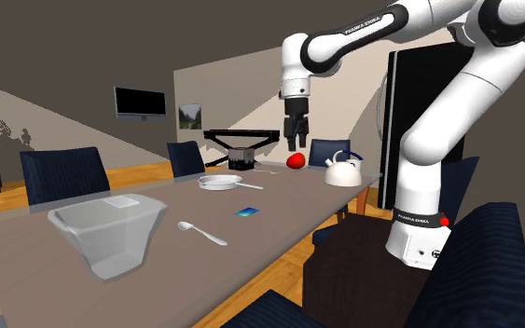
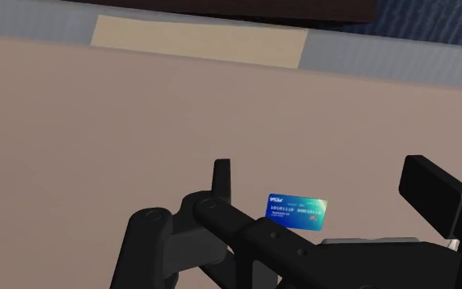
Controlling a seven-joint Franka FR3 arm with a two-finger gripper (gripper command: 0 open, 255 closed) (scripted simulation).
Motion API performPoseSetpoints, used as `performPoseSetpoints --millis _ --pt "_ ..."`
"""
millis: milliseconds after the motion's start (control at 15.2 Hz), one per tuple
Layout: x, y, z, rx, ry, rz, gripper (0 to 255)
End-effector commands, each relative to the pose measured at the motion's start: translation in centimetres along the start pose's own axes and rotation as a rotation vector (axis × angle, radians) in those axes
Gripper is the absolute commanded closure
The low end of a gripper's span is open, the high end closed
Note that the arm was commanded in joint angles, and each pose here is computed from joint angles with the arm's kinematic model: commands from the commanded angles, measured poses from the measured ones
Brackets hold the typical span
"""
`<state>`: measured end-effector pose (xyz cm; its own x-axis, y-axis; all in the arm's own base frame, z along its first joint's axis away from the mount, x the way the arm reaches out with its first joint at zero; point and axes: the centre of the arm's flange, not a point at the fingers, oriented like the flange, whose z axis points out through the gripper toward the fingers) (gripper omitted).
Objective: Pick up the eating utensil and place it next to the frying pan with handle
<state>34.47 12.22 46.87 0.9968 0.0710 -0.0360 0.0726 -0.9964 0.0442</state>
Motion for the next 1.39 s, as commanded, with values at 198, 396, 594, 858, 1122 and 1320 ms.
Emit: performPoseSetpoints --millis 198,396,594,858,1122,1320 --pt "2.3 -5.7 2.7 -0.019 0.032 0.022 0" --pt "3.7 -8.9 4.5 -0.032 0.05 0.034 0" --pt "5.3 -12.2 6.3 -0.044 0.068 0.046 0" --pt "7.4 -16.5 8.7 -0.06 0.091 0.062 0" --pt "9.7 -20.7 11.2 -0.077 0.115 0.079 0" --pt "11.5 -23.8 13.0 -0.089 0.133 0.091 0"
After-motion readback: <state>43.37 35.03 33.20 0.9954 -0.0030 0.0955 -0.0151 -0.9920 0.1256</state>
